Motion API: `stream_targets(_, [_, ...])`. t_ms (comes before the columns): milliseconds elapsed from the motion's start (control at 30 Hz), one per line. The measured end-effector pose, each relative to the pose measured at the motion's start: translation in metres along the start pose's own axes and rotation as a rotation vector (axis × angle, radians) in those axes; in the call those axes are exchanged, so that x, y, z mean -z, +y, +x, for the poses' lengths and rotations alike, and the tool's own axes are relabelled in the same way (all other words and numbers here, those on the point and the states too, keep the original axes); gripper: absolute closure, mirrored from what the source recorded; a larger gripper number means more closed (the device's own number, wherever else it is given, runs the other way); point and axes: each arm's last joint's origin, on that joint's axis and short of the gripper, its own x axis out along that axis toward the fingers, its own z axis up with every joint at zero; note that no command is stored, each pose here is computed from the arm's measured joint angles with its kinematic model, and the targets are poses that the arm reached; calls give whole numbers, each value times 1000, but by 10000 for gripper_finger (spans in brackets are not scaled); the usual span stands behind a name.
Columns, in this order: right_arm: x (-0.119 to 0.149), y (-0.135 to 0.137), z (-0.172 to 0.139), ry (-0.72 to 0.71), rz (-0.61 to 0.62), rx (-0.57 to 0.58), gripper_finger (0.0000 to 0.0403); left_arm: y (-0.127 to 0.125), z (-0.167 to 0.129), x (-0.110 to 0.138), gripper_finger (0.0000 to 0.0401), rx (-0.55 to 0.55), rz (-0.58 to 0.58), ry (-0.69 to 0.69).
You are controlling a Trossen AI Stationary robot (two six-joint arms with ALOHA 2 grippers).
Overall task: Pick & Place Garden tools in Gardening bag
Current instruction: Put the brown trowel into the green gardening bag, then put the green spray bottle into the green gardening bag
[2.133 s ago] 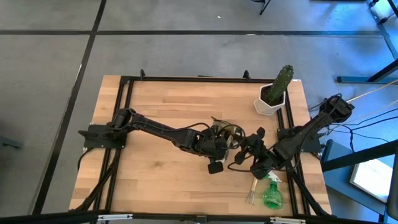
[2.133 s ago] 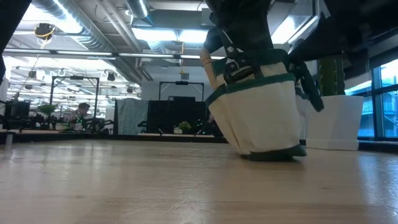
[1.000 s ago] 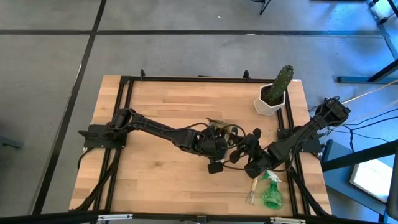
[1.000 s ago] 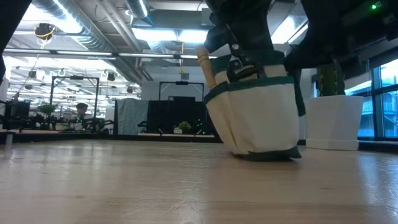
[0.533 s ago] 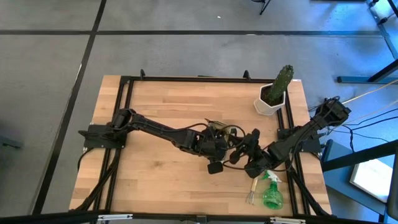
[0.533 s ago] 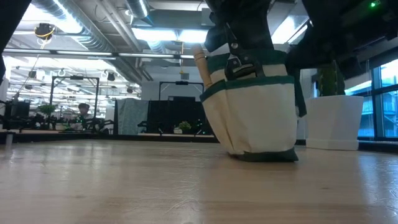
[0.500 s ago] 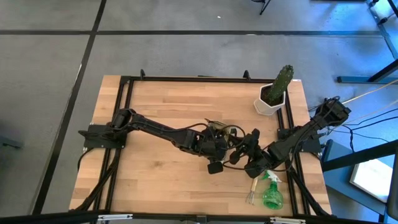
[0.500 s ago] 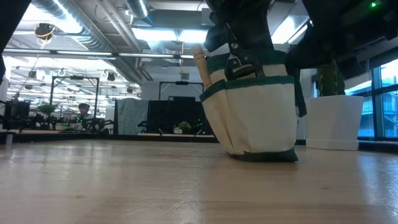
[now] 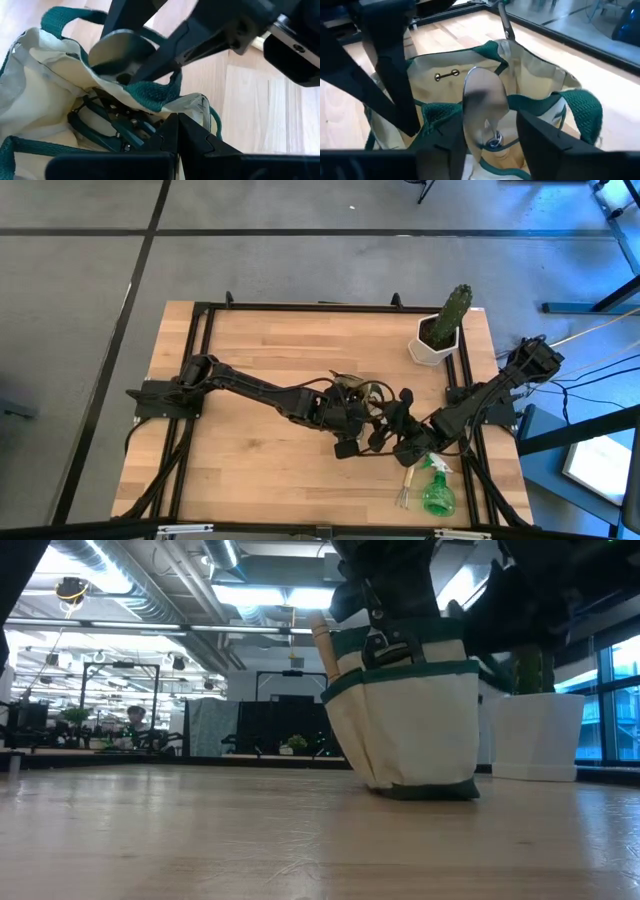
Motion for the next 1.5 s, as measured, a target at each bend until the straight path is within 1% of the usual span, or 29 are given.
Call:
stream_targets(67, [-3,2,-1,-4,-16,-1,223,0,0,0,398,-5,0,-2])
stream_targets(167, [-7,4,-2,-9,-35,-3,218,1,0,0,400,-21,0,-9])
stream_targets(300, [-18,9,-5,-9,-63,9,223,1,0,0,398,-25,0,-11])
stream_targets(600, [-46,15,-21,25,-196,55,228,1,-2,-1,398,-26,2,-15])
stream_targets(833, [-56,16,-34,34,-280,66,228,0,-8,-9,400,-55,26,-55])
stream_targets(1000, [-55,20,-42,54,-355,22,228,-5,-19,-19,397,-61,61,-104])
stream_targets(1133, [-51,24,-47,143,-441,-76,229,-11,-29,-25,397,-48,98,-125])
stream_targets(1233, [-48,26,-51,196,-426,-139,229,-18,-38,-27,400,-55,117,-136])
stream_targets(1267, [-48,27,-51,206,-403,-151,229,-20,-41,-27,400,-61,124,-135])
stream_targets(1367, [-48,28,-50,236,-269,-151,229,-27,-48,-24,398,-78,150,-138])
stream_targets(1500, [-49,30,-50,247,-173,-161,229,-37,-67,-22,396,-98,161,-184])
